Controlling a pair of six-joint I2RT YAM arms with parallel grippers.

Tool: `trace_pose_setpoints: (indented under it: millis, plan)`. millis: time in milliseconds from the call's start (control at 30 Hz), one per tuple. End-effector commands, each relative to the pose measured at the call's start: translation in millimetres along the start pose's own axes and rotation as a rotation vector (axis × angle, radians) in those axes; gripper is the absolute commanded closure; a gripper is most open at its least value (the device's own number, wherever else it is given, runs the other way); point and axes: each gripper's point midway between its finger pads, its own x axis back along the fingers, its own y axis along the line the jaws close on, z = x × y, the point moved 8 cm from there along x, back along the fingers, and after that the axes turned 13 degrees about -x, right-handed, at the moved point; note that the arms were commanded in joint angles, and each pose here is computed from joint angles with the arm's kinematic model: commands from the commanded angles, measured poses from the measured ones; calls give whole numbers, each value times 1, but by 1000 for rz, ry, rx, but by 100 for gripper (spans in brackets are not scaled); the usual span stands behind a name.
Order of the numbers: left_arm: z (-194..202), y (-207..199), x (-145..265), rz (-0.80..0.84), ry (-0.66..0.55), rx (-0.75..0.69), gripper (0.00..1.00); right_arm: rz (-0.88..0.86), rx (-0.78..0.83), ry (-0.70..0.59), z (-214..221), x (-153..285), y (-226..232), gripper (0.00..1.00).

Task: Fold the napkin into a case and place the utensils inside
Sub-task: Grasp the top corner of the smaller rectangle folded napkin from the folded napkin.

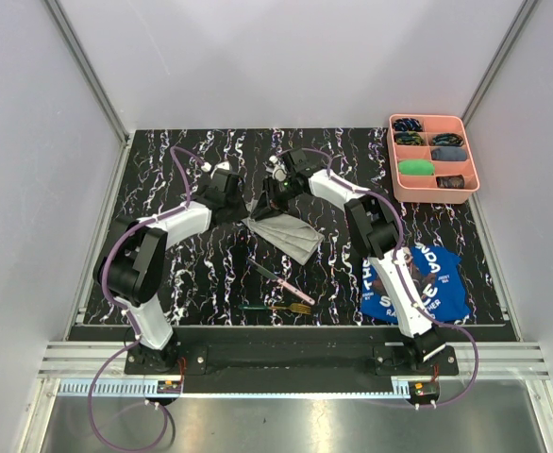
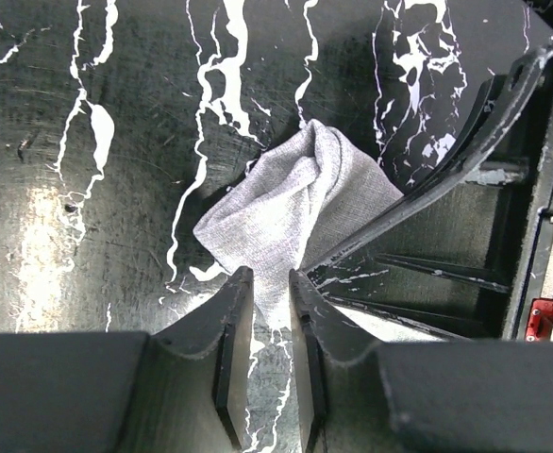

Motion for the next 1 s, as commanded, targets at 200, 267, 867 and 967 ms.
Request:
trace_pose_setpoints:
  millis: [200,267,867,967]
  plan:
    - [-19,-10,-1,44,-54,-5,69,-23,72,-19,-2,3,25,94]
    - [-21,-9,-3,34,-58,-11,69,-27,82,-33,-3,7,31,99]
    - [-19,-7,-2,60,-47,29,71,-20,96,6,0,-10,17,74]
    - [-17,-6,-4,58,-42,30,71,-6,83,5,-1,-14,9,72]
